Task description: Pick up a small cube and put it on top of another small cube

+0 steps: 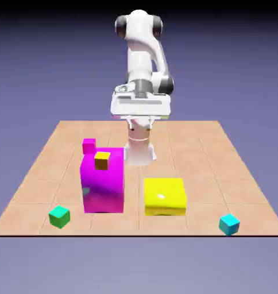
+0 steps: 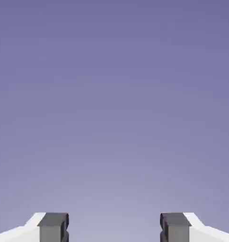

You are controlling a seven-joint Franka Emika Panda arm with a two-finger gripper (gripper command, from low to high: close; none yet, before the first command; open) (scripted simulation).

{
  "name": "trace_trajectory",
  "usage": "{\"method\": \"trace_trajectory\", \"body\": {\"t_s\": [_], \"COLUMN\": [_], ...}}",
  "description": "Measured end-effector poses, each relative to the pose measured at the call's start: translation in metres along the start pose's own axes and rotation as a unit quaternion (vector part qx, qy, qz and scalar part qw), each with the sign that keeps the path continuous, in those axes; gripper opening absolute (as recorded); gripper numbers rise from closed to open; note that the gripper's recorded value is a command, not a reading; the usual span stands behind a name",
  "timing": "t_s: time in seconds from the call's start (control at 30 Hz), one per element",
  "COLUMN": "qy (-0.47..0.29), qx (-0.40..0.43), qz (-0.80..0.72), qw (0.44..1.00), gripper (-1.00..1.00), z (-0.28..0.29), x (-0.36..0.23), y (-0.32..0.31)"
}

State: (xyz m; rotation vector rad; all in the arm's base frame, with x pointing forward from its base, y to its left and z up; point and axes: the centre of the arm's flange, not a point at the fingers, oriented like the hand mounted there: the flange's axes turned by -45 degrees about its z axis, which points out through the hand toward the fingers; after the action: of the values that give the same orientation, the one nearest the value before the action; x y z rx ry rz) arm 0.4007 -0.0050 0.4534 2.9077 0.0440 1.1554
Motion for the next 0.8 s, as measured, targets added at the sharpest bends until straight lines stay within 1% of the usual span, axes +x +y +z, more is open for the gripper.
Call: {"method": "trace_trajectory", "body": {"t_s": [0.2, 0.37, 0.6, 0.8], "qy": [-0.1, -0.181, -0.289, -0.374], "qx": [-0.019, -0.032, -0.049, -0.058], "qz": [0.056, 0.103, 0.168, 0.218], "qw": [0.993, 0.977, 0.941, 0.899], "gripper": [0.0, 0.0, 0.0, 0.0], "z": [0.059, 0.108, 0.173, 0.223], "x": [0.013, 0.011, -0.016, -0.056], "y": [0.055, 0.107, 0.186, 0.252]}}
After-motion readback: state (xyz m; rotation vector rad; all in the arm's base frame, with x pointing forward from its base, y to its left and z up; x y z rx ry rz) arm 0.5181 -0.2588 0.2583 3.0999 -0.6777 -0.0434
